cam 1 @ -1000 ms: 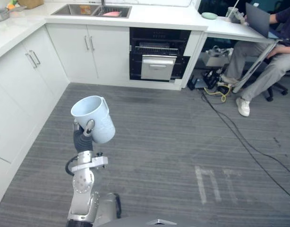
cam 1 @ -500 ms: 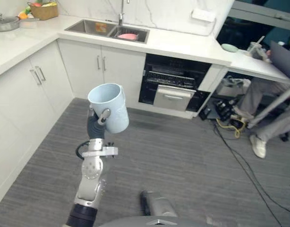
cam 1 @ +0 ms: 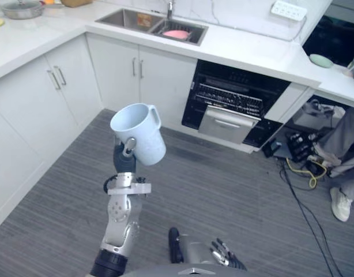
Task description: Walk over to the sink, pick up the cup, carry it to the dishwasher, place the cup inside the dishwasher, then close the dishwasher door
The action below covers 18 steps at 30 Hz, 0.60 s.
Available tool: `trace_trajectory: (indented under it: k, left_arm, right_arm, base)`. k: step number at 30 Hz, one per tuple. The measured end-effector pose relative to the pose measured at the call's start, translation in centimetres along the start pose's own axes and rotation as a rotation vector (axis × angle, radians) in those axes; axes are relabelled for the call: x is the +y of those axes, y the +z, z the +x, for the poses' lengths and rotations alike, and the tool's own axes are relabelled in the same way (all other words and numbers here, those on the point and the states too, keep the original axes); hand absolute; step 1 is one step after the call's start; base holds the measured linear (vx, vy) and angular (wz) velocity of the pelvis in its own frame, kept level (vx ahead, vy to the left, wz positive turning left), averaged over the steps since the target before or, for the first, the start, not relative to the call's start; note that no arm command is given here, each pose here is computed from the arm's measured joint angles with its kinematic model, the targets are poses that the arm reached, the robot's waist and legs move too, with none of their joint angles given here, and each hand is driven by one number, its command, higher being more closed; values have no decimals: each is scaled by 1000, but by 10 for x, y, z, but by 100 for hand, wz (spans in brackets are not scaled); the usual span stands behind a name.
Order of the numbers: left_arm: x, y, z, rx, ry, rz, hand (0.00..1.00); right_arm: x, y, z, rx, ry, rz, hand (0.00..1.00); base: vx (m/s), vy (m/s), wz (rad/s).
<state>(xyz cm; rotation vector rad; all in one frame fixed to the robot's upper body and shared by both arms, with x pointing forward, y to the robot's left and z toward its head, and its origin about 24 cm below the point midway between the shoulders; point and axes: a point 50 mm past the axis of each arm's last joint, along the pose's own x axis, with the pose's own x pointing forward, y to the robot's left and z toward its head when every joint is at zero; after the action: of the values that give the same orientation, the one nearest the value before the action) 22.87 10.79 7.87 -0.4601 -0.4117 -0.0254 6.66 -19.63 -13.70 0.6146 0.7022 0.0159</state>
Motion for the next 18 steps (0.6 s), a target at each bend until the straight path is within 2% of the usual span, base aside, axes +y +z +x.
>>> trace_trajectory:
  k: [5, 12, 15, 18]
  left_arm:
    - [24, -14, -34, 130, 158, -22, 100]
    - [35, -19, -40, 182, 113, 27, 100]
    - [45, -15, -39, 166, 161, 47, 100]
    - [47, -12, -32, 142, 146, 60, 100]
  right_arm:
    - [-11, 12, -10, -17, -6, -47, 0]
    - [-11, 17, 3, -45, 21, -21, 0]
    - [-4, 23, 15, -55, 51, -21, 0]
    - [-1, 20, 17, -61, 47, -8, 0]
  base:
    - [236, -133, 9]
    - [228, 27, -20]
    - [353, 215, -90]
    - [348, 286, -34]
